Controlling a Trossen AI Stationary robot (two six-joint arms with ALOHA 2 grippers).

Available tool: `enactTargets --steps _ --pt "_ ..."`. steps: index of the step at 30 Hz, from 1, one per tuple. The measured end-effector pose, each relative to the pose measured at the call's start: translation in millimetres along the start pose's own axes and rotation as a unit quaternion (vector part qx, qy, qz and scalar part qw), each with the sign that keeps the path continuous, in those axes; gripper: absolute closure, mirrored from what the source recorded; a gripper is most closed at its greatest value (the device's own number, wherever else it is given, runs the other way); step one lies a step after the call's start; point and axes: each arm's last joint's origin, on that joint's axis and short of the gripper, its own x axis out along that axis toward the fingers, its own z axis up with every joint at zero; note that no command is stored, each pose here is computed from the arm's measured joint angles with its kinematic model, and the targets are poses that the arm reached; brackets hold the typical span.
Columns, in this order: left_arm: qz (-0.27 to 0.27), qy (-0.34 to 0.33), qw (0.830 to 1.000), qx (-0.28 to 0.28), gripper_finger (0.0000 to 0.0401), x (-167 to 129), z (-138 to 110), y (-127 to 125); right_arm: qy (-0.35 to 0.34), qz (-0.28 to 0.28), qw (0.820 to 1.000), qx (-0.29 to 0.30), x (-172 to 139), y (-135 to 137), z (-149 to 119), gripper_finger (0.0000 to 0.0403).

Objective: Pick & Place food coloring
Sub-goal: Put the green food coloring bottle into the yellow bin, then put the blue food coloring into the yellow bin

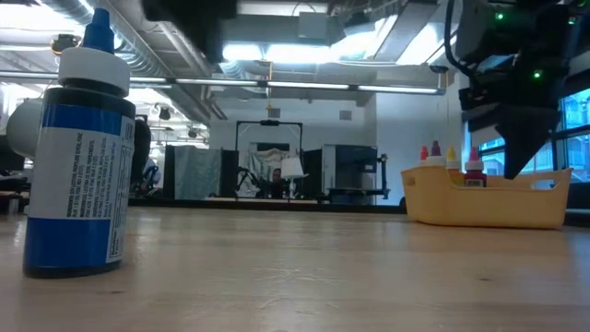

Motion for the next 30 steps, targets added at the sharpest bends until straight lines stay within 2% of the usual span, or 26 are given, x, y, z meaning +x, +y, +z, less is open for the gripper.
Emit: enactTargets --steps 4,10,14,21,30 --pt "0.024 0.025 0.999 -0.005 0.0213 2.3 -11.1 -0.9 -0.018 0.015 1.0 -0.004 -0.1 3.0 3.6 0.0254" --pt "0.026 0.051 0.998 -0.012 0.0213 0.5 -21.4 -4.2 -0.041 0.031 0.998 -0.019 -0.5 6.6 8.1 0.0254" --pt "0.024 0.054 0.998 -0.018 0.0213 0.3 -26.0 -7.5 -0.053 0.039 0.997 -0.03 -0.9 8.3 10.4 0.0253" --pt "0.035 0.088 0.995 -0.036 0.0213 18.9 -31.9 -10.1 -0.057 0.042 0.997 -0.038 -1.0 8.9 11.2 0.0253" --pt "0.052 0.123 0.99 -0.034 0.0226 19.5 -35.3 -5.5 -0.058 0.042 0.997 -0.04 -1.0 9.0 11.4 0.0253"
